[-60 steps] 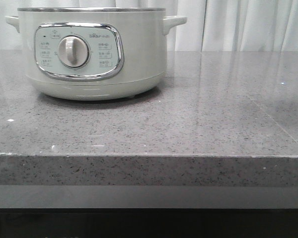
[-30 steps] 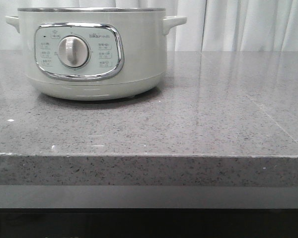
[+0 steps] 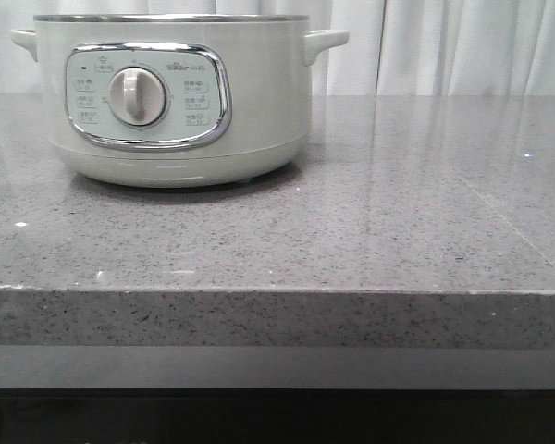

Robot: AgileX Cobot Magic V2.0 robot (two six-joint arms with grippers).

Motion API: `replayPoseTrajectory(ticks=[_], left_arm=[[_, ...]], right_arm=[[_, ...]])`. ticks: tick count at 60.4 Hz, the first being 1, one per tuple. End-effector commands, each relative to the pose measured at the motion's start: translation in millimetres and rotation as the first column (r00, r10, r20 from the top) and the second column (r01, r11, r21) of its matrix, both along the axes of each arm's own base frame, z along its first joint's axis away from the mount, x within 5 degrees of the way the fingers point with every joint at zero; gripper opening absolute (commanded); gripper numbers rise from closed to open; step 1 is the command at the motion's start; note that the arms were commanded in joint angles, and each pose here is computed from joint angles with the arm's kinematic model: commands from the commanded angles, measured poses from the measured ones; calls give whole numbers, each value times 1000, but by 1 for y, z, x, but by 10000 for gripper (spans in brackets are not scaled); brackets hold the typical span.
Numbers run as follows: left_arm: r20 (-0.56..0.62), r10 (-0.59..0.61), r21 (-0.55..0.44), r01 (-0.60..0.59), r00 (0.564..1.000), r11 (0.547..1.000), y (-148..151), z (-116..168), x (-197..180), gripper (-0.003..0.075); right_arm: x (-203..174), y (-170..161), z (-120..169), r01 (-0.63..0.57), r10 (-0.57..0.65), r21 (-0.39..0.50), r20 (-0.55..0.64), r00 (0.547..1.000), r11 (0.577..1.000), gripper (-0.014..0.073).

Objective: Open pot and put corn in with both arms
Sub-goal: 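Withdraw the right gripper away from the pot, then lower the glass lid back onto the pot with the left gripper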

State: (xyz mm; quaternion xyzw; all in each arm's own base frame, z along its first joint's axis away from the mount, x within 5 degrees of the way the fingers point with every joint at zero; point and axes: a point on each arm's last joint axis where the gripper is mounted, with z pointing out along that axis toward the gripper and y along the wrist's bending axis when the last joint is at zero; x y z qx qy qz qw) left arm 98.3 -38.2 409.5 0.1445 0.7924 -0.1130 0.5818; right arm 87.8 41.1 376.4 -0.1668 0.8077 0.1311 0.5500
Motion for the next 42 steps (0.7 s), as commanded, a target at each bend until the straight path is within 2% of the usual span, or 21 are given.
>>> replayPoseTrajectory(ticks=[1, 14, 20, 29, 42], left_arm=[[160, 8, -81, 5, 987, 997, 0, 23, -1, 239], [168, 9, -84, 6, 986, 996, 0, 23, 0, 239], [194, 6, -127, 19, 981, 992, -3, 25, 4, 239], [228, 10, -205, 38, 974, 978, -12, 29, 22, 239], [239, 19, -219, 35, 971, 975, -27, 32, 63, 239]], right_arm=[[0, 0, 14, 5, -8, 42, 85, 996, 999, 537], [0, 0, 14, 5, -8, 42, 85, 996, 999, 537], [0, 0, 14, 5, -8, 42, 85, 996, 999, 537], [0, 0, 14, 5, -8, 42, 85, 996, 999, 537], [0, 0, 14, 5, -8, 42, 85, 996, 999, 537]])
